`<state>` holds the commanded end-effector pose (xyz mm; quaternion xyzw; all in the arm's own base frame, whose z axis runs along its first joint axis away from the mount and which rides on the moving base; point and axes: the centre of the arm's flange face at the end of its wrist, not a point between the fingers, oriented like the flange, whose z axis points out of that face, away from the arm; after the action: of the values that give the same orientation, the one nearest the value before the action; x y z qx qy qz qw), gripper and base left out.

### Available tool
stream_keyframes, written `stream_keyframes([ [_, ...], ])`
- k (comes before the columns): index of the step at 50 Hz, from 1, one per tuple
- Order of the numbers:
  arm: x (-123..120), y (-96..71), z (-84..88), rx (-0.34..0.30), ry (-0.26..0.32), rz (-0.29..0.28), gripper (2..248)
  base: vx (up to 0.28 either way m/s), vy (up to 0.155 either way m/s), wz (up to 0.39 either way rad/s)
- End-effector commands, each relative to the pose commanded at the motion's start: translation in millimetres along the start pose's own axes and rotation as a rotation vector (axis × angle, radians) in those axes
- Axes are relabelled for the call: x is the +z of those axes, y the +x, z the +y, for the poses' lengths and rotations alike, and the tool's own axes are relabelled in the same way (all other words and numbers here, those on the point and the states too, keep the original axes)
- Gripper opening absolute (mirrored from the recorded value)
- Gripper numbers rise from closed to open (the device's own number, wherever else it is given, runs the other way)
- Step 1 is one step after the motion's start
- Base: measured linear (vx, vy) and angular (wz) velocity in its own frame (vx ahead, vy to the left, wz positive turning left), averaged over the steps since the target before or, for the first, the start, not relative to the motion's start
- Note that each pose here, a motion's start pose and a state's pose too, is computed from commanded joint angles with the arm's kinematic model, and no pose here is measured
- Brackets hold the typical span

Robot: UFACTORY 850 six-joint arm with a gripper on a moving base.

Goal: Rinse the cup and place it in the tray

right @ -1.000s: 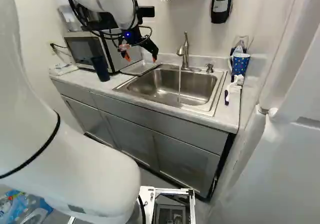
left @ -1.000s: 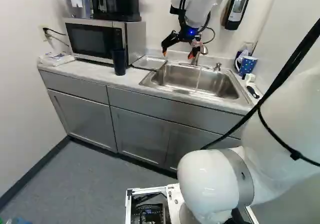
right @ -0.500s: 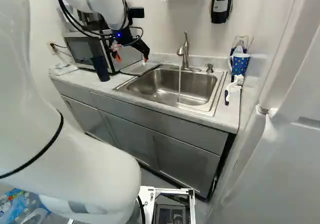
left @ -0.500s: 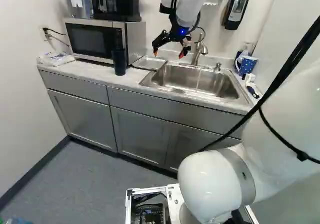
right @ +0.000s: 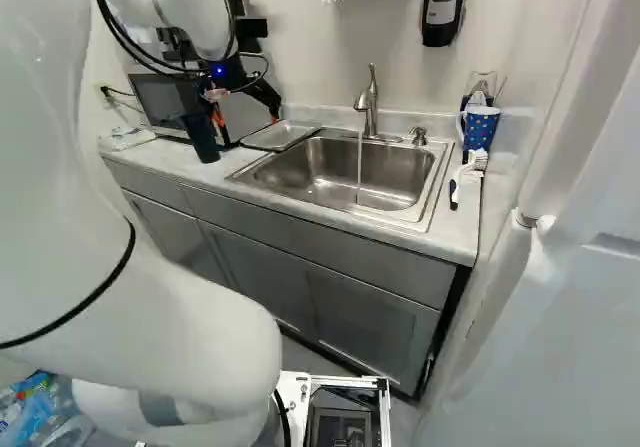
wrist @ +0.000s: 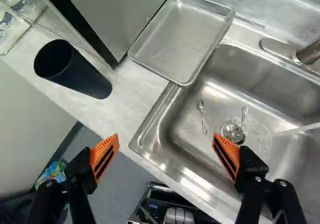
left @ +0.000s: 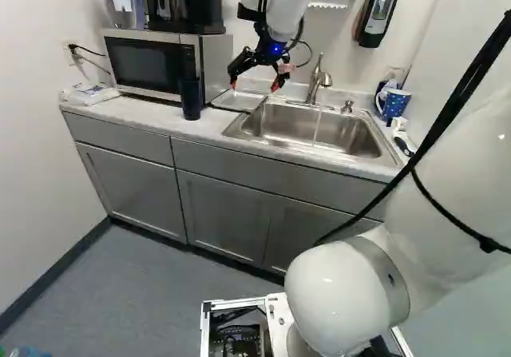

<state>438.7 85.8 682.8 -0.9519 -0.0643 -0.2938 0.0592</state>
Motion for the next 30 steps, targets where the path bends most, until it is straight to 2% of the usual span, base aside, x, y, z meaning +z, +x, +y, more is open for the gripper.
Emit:
stream_keyframes([
  [30,9.7,8.5,-50.4,-0.089,0.061,-0.011,247,0.0,0.0,0.0],
])
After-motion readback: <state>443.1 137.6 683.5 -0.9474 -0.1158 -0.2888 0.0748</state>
